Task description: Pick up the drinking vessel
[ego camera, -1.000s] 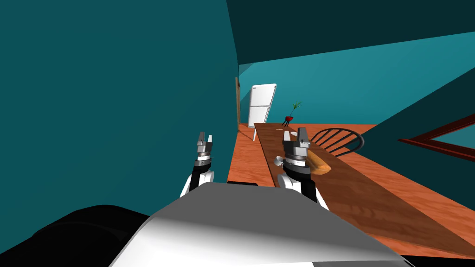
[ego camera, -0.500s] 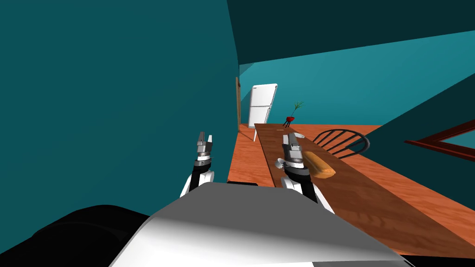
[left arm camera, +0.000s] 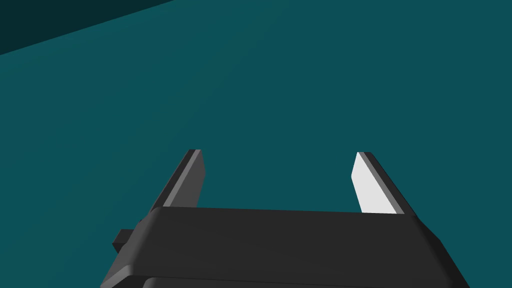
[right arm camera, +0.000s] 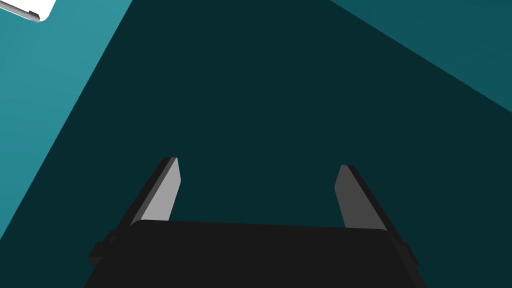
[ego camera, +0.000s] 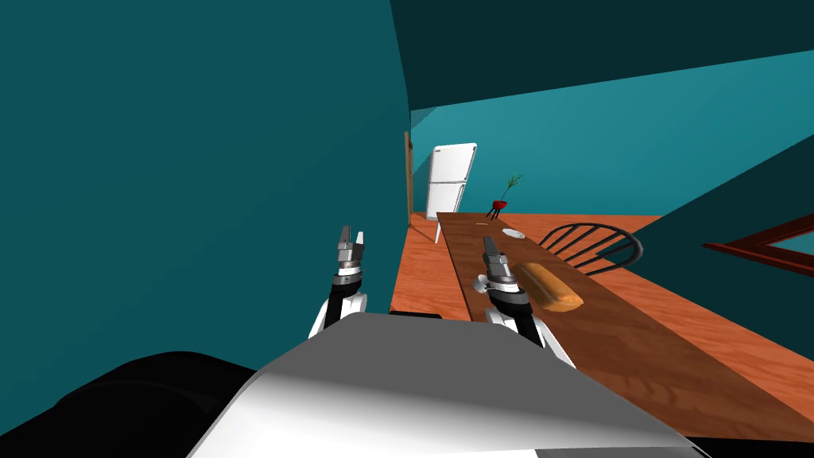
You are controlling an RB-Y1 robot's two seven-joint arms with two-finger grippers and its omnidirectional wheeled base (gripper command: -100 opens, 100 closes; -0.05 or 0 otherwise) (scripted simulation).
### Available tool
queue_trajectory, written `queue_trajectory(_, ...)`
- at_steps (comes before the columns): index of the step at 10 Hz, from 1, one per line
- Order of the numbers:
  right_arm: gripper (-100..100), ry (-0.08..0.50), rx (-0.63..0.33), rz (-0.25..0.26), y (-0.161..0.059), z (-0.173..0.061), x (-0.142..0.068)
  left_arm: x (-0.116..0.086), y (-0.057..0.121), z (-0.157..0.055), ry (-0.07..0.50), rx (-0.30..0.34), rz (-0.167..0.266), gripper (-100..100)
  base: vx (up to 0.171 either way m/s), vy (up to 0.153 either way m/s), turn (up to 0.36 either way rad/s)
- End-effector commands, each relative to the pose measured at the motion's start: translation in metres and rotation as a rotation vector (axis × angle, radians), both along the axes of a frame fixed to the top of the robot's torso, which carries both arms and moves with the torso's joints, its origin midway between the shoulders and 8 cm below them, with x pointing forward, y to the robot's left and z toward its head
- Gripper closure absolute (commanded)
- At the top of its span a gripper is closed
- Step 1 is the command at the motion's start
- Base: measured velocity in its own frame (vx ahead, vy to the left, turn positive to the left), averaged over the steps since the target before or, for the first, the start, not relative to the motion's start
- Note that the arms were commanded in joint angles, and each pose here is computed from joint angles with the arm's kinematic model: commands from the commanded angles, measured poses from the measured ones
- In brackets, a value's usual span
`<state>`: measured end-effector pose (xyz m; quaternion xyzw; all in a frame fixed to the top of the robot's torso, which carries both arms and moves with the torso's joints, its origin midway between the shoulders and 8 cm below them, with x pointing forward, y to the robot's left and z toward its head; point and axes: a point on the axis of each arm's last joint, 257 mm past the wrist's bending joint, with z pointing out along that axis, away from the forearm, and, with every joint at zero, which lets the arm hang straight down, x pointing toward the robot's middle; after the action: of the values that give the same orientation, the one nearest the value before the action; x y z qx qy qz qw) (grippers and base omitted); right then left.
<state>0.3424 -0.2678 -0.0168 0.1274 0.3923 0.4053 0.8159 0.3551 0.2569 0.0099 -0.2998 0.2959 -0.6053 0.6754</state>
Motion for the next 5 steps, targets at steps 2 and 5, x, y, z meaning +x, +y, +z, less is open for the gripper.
queue_trajectory(2,-100,0.019,-0.093,-0.057,-0.004,-0.016,0.001,0.0,0.0,0.0,0.0,0.0,0.0,0,0.038,0.0,0.007)
queue_trajectory(5,-100,0.06,-0.233,-0.131,-0.013,-0.048,0.001,0.0,0.0,0.0,0.0,0.0,0.0,0,0.04,0.003,0.007)
